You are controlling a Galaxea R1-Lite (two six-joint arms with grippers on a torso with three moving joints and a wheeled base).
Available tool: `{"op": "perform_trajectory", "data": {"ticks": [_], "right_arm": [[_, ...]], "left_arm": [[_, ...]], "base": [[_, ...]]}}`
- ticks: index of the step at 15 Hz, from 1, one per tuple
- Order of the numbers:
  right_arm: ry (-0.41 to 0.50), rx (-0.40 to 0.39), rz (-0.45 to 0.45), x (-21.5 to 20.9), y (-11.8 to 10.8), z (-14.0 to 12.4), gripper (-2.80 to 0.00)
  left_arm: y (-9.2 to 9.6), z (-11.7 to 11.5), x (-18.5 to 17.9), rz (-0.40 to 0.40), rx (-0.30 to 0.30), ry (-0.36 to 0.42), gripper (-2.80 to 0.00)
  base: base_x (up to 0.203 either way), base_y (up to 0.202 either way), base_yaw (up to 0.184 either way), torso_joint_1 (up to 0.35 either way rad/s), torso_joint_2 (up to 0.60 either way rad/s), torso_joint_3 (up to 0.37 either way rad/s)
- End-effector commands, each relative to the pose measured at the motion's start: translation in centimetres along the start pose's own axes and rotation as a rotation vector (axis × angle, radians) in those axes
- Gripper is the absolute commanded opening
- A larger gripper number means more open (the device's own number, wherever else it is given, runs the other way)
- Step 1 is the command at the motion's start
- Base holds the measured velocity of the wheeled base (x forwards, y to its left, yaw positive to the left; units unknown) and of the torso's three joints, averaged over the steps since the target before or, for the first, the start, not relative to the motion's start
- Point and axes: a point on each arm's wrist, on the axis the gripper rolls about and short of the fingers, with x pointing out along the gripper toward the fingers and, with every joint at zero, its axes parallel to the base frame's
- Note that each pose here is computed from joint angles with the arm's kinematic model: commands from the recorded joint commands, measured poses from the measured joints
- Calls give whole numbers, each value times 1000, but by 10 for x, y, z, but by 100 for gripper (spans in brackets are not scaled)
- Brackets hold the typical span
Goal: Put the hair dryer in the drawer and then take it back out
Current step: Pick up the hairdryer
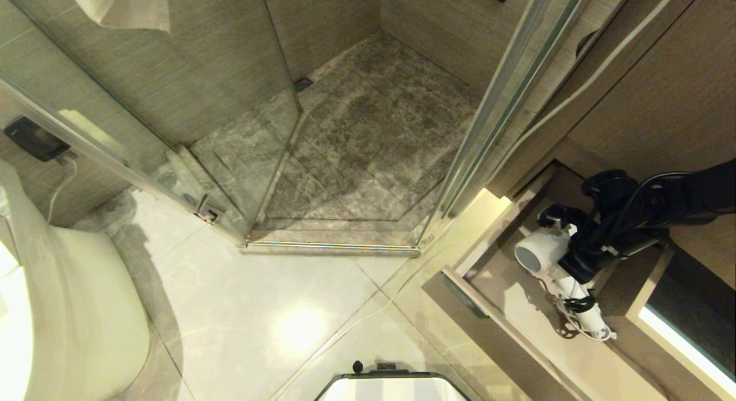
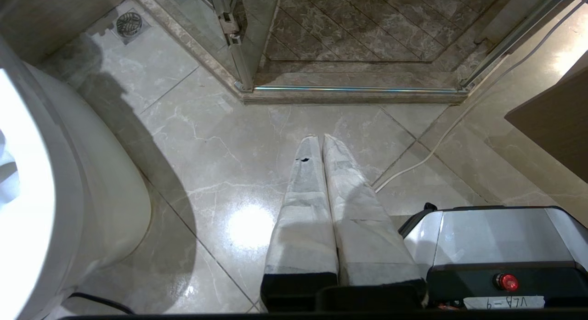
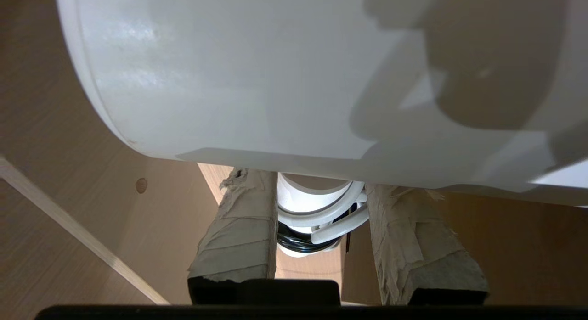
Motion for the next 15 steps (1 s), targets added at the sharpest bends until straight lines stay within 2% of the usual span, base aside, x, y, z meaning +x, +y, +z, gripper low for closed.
{"op": "perform_trajectory", "data": {"ticks": [1,9,15], "right_arm": [[-20,-12,-12,-12,3,3,-280],[-27,-27,-2,-39,16,2,-280],[-102,-39,-6,-68,21,6,-280]], "left_arm": [[0,0,0,1,1,1,-280],[0,0,0,2,-1,1,-280],[0,0,0,1,0,1,-280]], "base": [[0,0,0,0,0,0],[0,0,0,0,0,0],[0,0,0,0,0,0]]}}
